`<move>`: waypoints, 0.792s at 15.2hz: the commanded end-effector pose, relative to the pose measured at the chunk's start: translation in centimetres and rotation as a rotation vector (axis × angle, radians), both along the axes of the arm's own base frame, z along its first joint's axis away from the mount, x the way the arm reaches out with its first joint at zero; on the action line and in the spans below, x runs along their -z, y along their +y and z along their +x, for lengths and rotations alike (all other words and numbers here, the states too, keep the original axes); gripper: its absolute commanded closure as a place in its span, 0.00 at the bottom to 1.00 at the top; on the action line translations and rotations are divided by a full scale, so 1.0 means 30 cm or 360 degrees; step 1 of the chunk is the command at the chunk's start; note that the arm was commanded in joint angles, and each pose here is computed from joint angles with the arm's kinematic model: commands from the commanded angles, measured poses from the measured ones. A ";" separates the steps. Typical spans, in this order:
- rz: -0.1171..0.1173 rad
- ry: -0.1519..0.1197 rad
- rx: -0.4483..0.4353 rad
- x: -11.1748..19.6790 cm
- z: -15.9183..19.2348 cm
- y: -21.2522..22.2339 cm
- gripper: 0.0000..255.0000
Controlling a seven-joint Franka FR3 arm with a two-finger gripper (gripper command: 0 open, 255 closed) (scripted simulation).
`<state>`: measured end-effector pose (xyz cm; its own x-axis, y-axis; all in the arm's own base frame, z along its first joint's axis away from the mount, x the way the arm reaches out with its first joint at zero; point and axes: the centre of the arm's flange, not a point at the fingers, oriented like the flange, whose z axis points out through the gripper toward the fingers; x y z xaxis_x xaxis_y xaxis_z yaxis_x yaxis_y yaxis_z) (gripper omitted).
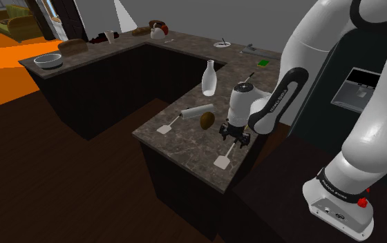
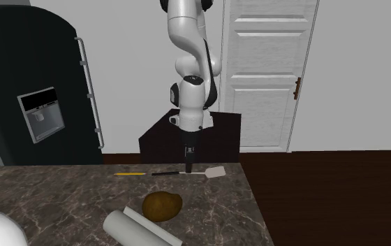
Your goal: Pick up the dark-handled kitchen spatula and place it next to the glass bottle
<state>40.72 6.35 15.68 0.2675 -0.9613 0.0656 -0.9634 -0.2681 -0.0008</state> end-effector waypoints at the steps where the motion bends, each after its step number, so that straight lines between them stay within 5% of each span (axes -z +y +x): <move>1: -0.0001 -0.0001 0.0002 0.038 0.002 -0.001 0.00; 11: -0.0001 -0.0001 0.0002 0.083 0.003 -0.004 0.00; 12: -0.0001 -0.0001 0.0002 0.083 0.003 -0.004 1.00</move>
